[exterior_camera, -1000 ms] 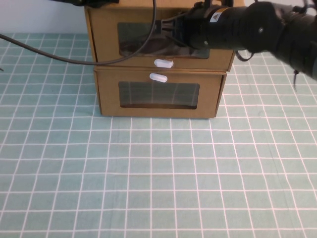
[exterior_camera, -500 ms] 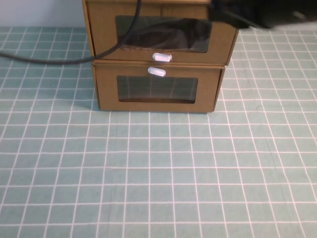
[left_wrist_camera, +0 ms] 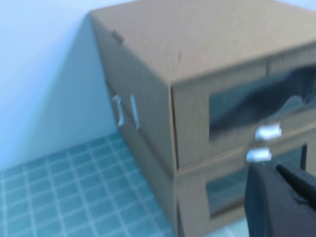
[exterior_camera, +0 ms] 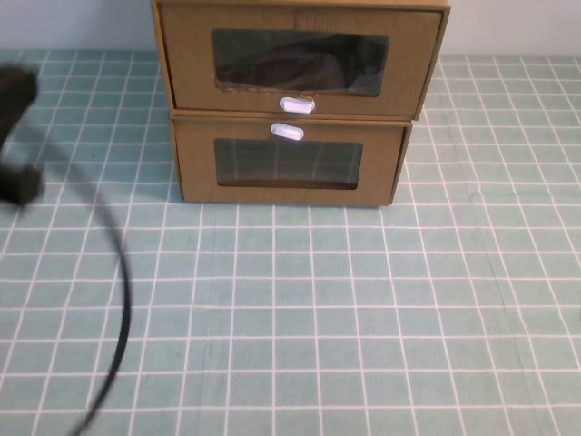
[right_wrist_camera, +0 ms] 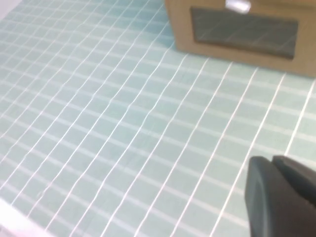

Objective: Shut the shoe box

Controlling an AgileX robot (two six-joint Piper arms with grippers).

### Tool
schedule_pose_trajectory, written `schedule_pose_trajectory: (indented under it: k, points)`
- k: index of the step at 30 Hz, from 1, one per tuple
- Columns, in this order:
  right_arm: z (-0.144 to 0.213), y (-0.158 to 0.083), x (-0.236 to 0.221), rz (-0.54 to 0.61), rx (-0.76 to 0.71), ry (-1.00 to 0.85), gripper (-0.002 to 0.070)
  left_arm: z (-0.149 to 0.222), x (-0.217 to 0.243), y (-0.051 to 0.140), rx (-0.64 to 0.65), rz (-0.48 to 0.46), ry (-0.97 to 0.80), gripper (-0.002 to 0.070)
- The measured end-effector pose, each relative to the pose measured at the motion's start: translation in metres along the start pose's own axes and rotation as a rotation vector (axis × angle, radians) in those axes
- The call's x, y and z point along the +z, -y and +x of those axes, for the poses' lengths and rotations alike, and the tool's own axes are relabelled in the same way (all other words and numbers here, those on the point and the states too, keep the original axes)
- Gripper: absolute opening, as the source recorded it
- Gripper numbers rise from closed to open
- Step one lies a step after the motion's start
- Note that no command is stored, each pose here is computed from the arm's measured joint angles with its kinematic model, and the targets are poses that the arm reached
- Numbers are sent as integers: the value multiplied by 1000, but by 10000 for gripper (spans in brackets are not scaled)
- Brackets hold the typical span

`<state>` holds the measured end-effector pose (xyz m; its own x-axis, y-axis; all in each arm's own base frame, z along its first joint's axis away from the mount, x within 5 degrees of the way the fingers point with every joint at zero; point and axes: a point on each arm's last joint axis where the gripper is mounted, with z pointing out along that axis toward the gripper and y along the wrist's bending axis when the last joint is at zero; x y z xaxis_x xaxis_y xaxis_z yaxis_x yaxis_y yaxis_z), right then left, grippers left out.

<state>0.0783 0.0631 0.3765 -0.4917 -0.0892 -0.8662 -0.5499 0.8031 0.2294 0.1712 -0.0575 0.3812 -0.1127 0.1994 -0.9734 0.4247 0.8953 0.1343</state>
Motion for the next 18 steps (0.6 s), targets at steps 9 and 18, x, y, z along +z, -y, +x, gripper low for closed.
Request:
schedule_pose_trajectory:
  k: [9, 18]
  points:
    - [60, 8, -5, -31, 29, 84, -11, 84, -74, 23, -22, -71, 122, -5]
    - [96, 27, 30, 14, 69, 214, -11, 156, -100, 39, -38, -98, 227, -5]
